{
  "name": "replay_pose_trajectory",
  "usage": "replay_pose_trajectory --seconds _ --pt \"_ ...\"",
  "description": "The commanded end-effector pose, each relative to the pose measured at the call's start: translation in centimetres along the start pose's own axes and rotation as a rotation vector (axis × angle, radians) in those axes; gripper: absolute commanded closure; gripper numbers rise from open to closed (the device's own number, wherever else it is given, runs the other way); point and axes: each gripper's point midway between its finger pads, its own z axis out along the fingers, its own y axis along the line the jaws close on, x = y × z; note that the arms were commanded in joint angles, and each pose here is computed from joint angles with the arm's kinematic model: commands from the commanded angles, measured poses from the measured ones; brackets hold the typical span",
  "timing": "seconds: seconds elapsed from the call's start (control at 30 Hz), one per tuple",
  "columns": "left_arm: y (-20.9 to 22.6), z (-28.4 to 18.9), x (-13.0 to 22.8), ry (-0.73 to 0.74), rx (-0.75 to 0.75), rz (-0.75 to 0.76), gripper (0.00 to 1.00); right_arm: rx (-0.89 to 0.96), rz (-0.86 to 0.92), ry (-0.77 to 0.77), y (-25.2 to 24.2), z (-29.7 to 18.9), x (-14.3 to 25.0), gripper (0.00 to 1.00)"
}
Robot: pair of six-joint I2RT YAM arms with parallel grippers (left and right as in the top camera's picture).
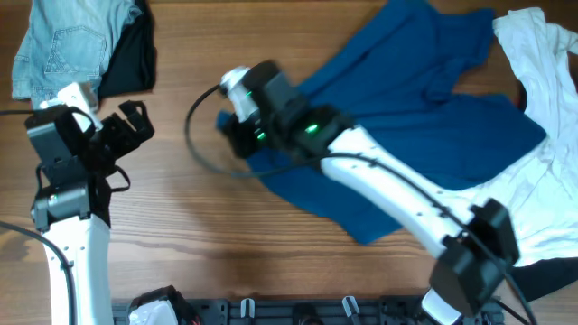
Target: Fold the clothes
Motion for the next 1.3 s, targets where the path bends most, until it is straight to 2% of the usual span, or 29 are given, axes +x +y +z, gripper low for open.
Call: replay_pose_trajectory --seconds 0.0,0.33,0.6,0.7,0.77,0.83,0.9,1.0,1.1,1.27 --pt "1.4 -0.6 -1.1 -0.03 -0.038 -0.031 0.0 -0.132 -0.038 0.019 5.1 0.9 0.5 0.95" --pt "2.5 -0.5 -1.7 -0.048 -0.062 -0.044 0.0 -0.265 -0.173 0.155 12.2 1.2 5.7 0.96" --pt "3.1 -0.2 -1.8 -0.051 -0.09 -0.046 0.0 -0.139 -0.052 0.184 8.6 -1.7 5.4 0.95" --pt "2.3 0.2 -1.6 -0.037 -0.04 -0.044 0.0 -0.011 0.044 0.166 5.0 -3.8 4.5 0.62" --pt "1.4 0.6 -1.8 -0.034 0.011 -0.038 0.0 0.083 0.095 0.143 2.1 -5.6 3.9 0.33" --pt "0.0 1.1 -1.9 -0.034 0.083 -0.004 0.0 0.149 0.133 0.109 -0.5 -7.7 3.0 0.16" --pt "-2.0 1.8 -1.8 -0.028 0.161 0.031 0.0 0.205 0.176 0.067 -3.0 -9.9 2.1 0.1" --pt "-5.8 3.5 -0.8 -0.002 0.258 0.104 0.0 0.288 0.245 -0.033 -7.9 -14.3 0.2 0.08" --pt "-10.5 5.8 1.1 0.048 0.342 0.248 0.0 0.38 0.3 -0.118 -13.1 -18.5 -0.8 0.05" --pt "-17.6 10.6 4.3 0.16 0.385 0.505 0.0 0.506 0.395 -0.164 -20.2 -23.4 0.2 0.04"
